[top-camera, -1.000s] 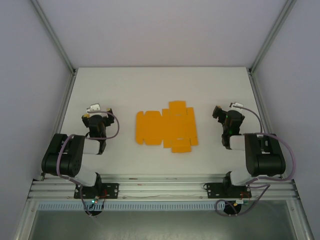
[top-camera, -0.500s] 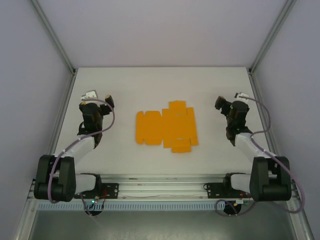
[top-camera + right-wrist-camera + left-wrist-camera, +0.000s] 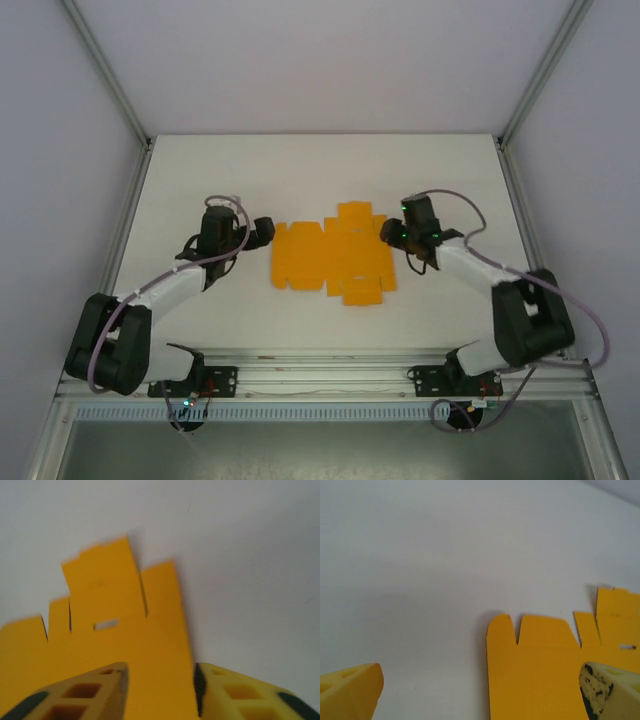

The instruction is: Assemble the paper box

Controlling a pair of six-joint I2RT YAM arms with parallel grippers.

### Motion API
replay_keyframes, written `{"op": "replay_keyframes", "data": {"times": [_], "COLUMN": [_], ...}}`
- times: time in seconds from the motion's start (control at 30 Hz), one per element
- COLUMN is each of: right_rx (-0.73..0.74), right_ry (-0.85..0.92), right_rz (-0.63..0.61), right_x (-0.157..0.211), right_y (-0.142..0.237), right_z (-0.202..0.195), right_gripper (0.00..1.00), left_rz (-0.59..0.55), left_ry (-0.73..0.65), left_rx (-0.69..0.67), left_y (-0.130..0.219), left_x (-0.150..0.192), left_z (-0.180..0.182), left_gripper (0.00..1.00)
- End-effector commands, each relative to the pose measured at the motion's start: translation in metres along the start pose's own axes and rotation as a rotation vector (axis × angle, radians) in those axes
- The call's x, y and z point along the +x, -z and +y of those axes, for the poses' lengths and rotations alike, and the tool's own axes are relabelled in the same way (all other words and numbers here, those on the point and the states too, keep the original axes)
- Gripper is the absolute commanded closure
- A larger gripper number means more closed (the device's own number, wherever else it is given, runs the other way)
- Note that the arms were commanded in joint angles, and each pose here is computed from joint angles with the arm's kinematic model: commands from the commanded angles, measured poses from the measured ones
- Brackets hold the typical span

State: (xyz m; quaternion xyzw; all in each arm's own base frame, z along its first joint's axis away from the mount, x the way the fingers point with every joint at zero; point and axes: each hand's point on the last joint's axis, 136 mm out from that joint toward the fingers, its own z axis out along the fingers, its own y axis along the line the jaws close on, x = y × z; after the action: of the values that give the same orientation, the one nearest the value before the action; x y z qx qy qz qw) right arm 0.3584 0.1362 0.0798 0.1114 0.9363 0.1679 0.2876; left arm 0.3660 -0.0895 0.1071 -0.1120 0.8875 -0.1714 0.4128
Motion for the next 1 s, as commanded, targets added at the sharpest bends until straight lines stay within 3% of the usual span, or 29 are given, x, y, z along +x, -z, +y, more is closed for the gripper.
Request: {"op": "replay_keyframes", "data": {"times": [0.0, 0.1, 0.37, 0.63, 0.7, 0.97], "right_rx": [0.078, 0.142, 0.168, 0.159, 0.147, 0.033], "right_ry": [-0.056, -0.068, -0.110, -0.145, -0.146, -0.119], "right_rz": [0.111, 0.175, 0.256, 0.278, 0.275, 0.222], "right_x": [0.013, 0.022, 0.054, 0.071, 0.074, 0.058], "right_y": [-0.018, -0.037, -0.061, -0.065, -0.064, -0.054], "right_z": [-0.010, -0.020, -0.036, -0.043, -0.043, -0.020], "right_gripper": [0.69, 0.74, 0.74, 0.74, 0.74, 0.71], "left_rz": [0.119, 0.193, 0.326, 0.358, 0.345, 0.273], "left_ry": [0.034, 0.060, 0.093, 0.180, 0.181, 0.115], "left_rx": [0.037, 0.105, 0.177, 0.494, 0.540, 0.593], "left_y": [-0.006, -0.016, -0.041, -0.037, -0.032, -0.013], "left_x": [0.026, 0.040, 0.066, 0.065, 0.059, 0.032], "left_z": [-0.005, -0.016, -0.026, -0.079, -0.090, -0.117], "left_gripper": [0.00, 0.00, 0.00, 0.10, 0.16, 0.73]}}
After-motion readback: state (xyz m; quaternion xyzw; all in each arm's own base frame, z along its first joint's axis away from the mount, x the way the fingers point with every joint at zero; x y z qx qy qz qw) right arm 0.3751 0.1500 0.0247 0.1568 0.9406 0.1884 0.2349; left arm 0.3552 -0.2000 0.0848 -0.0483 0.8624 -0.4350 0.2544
